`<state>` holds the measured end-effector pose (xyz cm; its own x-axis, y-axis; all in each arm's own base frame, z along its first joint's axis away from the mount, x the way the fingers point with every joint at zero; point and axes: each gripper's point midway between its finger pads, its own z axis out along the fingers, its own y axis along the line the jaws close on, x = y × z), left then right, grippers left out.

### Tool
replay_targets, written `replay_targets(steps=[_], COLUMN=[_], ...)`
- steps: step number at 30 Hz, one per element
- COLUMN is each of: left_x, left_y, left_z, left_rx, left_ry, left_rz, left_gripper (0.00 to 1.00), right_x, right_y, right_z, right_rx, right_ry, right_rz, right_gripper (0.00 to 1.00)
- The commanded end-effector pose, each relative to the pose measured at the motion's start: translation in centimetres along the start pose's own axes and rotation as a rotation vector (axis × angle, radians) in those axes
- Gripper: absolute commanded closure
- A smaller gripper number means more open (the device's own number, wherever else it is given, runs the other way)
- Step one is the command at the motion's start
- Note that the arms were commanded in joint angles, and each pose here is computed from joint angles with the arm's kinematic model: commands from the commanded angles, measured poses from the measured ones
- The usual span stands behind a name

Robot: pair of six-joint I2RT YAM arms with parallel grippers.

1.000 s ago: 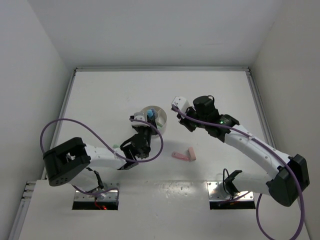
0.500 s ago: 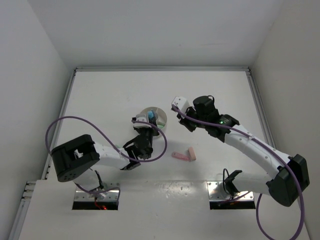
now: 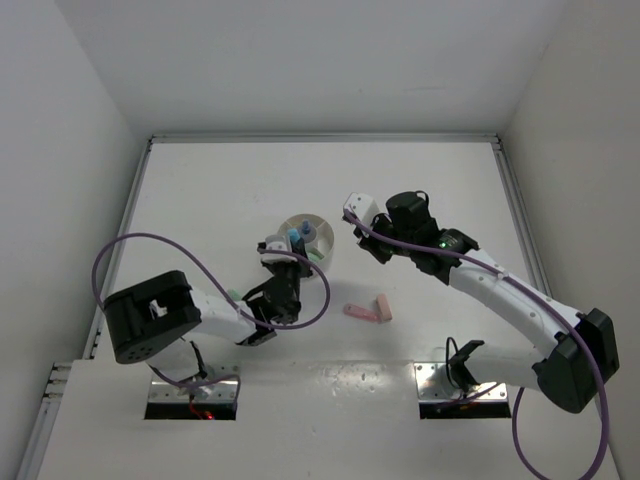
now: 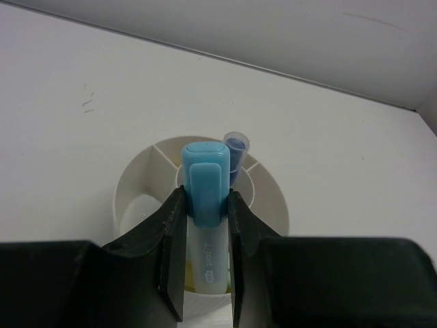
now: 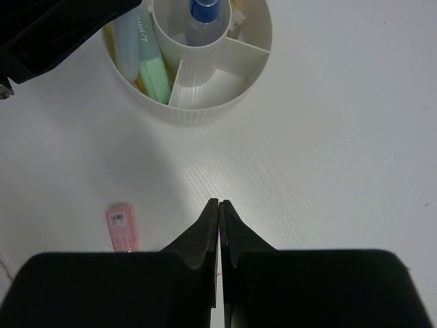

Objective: Sort the stationery into containers
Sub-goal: Place the pen in the storage box.

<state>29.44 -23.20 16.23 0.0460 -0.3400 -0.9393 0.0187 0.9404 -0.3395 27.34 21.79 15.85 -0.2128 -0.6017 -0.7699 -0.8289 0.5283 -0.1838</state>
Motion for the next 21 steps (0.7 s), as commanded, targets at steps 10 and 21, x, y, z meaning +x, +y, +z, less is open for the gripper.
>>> replay_targets(steps=[10, 21], left_x=[0.7, 0.5], left_y=[-0.3, 0.7], left_z=[-2.7, -2.5], left_rx=[0.006, -0.123], left_ry=[0.013, 0.047], left_rz=[-0.088, -0.099], left_gripper=[1.0, 0.53], right_x=[-0.5, -0.3], right_y=[-0.1, 0.0], right_z=[0.1, 0.0], right_rx=[-0.005, -0.008], right_ry=[-0.022, -0.014], right_rz=[-0.014, -0.022], right_gripper=[1.0, 1.0])
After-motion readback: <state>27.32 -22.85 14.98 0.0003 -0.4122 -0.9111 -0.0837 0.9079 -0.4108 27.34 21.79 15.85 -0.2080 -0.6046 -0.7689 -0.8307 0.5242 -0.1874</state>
